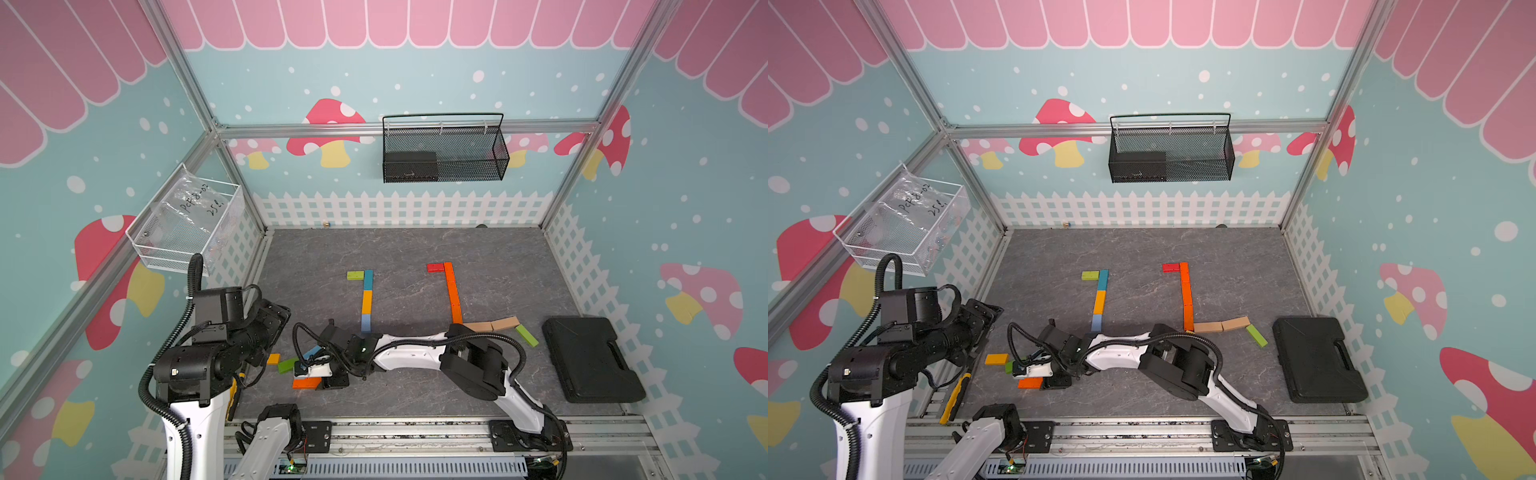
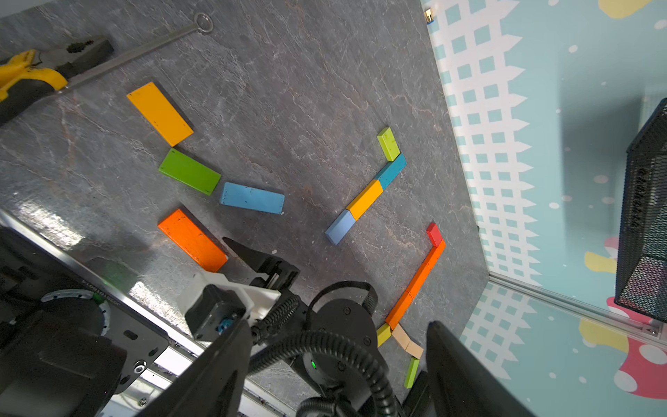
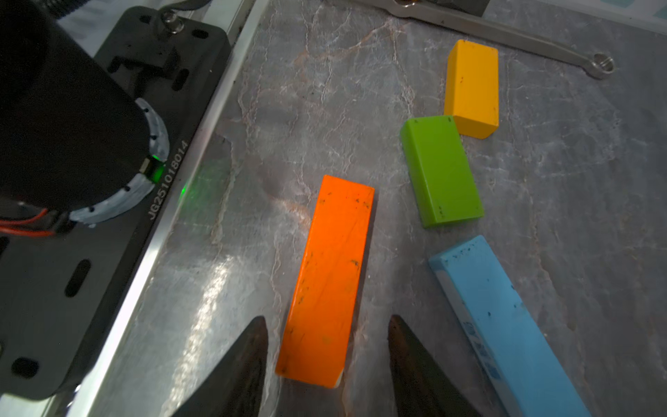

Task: Assemble a giraffe with building blocks
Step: Pick up the building block from the center of the board.

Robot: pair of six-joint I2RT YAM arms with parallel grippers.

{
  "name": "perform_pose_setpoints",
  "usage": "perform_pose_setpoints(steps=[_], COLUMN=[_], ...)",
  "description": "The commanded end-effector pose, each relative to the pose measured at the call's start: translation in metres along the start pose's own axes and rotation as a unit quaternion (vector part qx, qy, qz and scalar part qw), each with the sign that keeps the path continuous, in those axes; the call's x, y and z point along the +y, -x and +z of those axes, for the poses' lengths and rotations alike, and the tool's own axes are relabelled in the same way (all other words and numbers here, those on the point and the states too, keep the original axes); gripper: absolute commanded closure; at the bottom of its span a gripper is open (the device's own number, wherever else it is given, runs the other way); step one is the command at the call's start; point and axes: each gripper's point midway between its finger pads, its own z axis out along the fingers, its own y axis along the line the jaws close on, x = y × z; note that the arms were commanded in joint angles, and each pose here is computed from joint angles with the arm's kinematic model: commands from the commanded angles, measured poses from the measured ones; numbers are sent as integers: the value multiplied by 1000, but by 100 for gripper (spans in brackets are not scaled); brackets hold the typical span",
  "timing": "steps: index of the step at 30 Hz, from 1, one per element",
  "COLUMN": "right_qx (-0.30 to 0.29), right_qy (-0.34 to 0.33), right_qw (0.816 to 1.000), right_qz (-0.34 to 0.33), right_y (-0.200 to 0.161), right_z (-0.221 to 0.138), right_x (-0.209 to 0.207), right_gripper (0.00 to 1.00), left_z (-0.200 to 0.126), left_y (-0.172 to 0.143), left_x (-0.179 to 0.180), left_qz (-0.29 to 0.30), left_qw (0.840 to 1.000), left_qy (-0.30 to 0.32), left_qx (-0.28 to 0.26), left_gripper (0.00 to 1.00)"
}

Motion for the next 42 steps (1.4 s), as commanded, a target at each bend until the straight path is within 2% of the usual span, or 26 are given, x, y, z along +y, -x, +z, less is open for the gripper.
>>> perform_pose_setpoints(steps=[1, 9, 15, 21, 25, 28, 31, 33, 36, 42], right_qx=[19, 43, 69, 89, 79, 56, 38, 56, 83, 132], right_qy=[9, 33, 34, 22, 1, -31, -62, -95, -123, -152], right_qw=[1000, 999, 997, 996, 997, 998, 996, 992, 987, 979], right_qz=[-9, -4, 12, 10, 6, -16, -42, -65, -56, -7], right_y=[-4, -10, -20, -28, -20, -18, -28, -50, -88, -153], right_z=[12, 34, 43, 27, -12, -63, -119, -147, -175, -196], right_x=[3, 10, 9, 9, 7, 10, 8, 3, -12, -51], right_gripper=[44, 45, 57, 78, 88, 89, 90, 92, 96, 98], left_z=[0, 0, 0, 0, 2, 9, 29, 51, 79, 122], left_y=[-3, -3, -4, -4, -4, -5, -13, -24, -43, -78], left_x=[-4, -3, -2, -1, -2, -2, 1, 7, 17, 19], left_qz=[0, 5, 6, 8, 8, 8, 13, 13, 38, 84], left_qw=[1000, 1000, 1000, 1000, 1000, 1000, 999, 997, 994, 985], left_qy=[-14, -15, -15, -15, -15, -15, -12, -2, 26, 52], left_qx=[6, 5, 3, 4, 6, 13, 41, 70, 99, 141], left_gripper=[21, 21, 21, 21, 21, 21, 21, 21, 21, 22])
